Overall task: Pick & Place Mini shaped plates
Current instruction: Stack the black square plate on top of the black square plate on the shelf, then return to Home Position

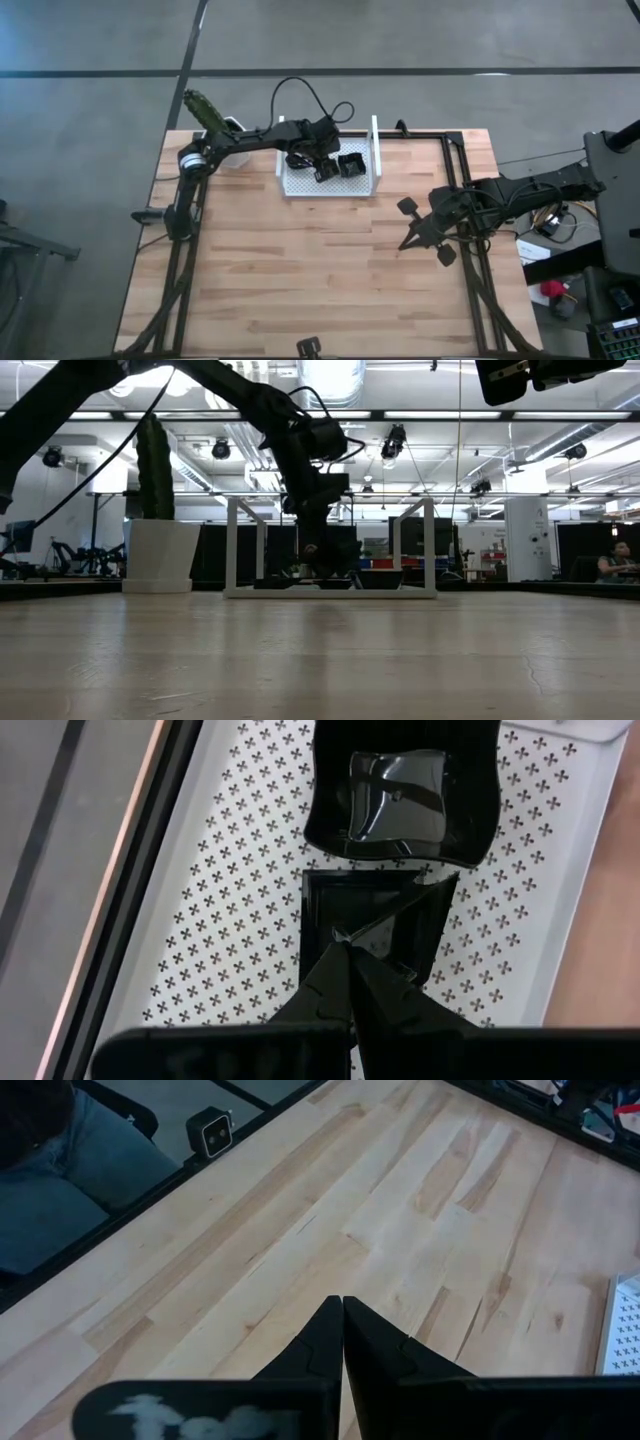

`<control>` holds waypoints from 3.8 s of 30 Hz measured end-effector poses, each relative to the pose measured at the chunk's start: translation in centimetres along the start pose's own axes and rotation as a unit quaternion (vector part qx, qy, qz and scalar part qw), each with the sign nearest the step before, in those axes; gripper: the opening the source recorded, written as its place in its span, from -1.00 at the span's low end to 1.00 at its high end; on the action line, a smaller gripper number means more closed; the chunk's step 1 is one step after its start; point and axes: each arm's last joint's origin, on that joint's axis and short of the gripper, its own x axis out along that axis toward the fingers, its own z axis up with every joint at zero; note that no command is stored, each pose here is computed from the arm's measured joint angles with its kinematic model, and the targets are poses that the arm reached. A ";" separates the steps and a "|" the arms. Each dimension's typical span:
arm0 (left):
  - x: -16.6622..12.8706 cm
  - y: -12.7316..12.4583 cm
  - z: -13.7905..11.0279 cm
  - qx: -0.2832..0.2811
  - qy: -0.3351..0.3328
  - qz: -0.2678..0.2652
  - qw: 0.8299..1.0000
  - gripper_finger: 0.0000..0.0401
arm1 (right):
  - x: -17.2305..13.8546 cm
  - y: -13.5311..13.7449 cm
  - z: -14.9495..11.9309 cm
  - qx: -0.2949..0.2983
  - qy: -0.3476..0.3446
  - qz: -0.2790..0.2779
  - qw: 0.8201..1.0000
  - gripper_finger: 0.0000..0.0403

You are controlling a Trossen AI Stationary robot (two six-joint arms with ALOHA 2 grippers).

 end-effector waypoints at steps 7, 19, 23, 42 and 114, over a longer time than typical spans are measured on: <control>0.0 0.0 0.0 0.003 -0.002 0.000 1.000 -0.91 | 0.0 0.0 0.0 0.000 0.000 0.000 1.000 -0.96; 0.0 0.1 0.2 0.003 -0.007 0.019 1.000 -0.57 | 0.0 0.0 0.0 0.000 0.000 0.000 1.000 -0.96; -0.3 0.2 0.6 0.015 -0.015 0.023 1.000 -0.56 | 0.0 0.0 0.0 0.001 0.000 0.000 1.000 -0.96; 1.4 -0.7 -2.6 0.009 0.083 0.005 0.997 -0.56 | 0.0 0.0 0.0 0.001 -0.001 -0.001 1.000 -0.96; -13.0 -7.3 -0.3 0.052 -0.172 0.019 0.984 -0.99 | -6.0 1.7 0.3 -0.011 -0.122 -0.052 0.991 -0.96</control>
